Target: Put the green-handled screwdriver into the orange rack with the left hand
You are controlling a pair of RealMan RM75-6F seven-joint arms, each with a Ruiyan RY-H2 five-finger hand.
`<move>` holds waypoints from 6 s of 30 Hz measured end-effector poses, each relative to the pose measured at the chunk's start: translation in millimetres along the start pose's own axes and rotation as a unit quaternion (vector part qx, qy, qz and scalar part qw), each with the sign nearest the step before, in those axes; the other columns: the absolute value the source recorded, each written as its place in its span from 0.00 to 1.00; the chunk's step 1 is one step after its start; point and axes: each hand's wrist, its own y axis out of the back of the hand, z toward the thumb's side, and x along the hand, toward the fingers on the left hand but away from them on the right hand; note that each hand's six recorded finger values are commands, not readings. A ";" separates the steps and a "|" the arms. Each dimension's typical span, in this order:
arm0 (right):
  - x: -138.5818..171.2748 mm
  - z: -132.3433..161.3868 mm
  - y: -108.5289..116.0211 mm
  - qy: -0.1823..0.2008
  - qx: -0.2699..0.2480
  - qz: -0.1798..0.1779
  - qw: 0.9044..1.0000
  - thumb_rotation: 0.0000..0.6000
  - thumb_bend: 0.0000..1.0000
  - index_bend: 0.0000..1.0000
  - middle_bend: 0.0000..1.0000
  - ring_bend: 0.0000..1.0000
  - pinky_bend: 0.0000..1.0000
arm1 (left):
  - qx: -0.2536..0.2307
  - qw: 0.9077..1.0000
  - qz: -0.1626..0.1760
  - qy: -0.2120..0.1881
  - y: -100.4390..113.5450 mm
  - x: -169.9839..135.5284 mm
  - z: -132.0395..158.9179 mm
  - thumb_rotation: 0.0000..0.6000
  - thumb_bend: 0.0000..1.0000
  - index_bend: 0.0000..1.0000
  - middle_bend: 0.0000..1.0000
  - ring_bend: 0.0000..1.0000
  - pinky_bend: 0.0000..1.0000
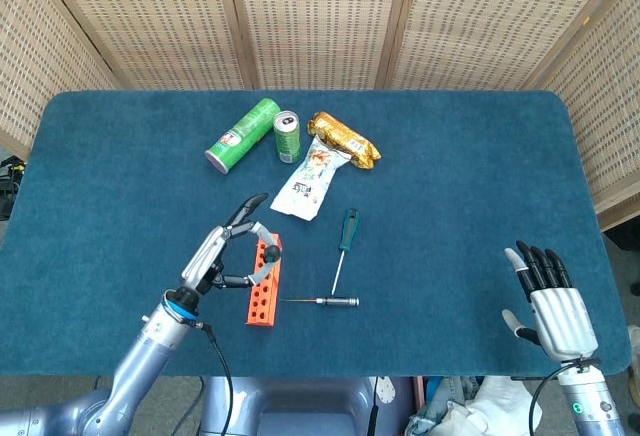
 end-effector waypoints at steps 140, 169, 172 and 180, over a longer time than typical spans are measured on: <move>-0.2 -0.6 1.0 -0.001 0.001 -0.003 1.000 1.00 0.24 0.00 0.00 0.00 0.00 | 0.042 0.998 -0.006 0.041 13.5 -36.7 -48.4 1.00 0.51 0.11 0.00 0.00 0.00; 0.3 0.0 1.2 -0.002 0.002 -0.004 1.000 1.00 0.24 0.00 0.00 0.00 0.00 | 0.044 0.995 0.002 0.094 38.4 -92.2 -47.3 1.00 0.53 0.09 0.00 0.00 0.00; 0.5 -0.4 1.6 -0.002 0.002 -0.005 1.000 1.00 0.23 0.00 0.00 0.00 0.00 | 0.041 0.994 -0.003 0.101 34.4 -92.3 -52.0 1.00 0.53 0.09 0.00 0.00 0.00; 0.6 -0.3 2.1 -0.002 0.001 -0.005 1.000 1.00 0.24 0.00 0.00 0.00 0.00 | 0.046 0.992 0.002 0.117 35.9 -94.3 -63.6 1.00 0.53 0.09 0.00 0.00 0.00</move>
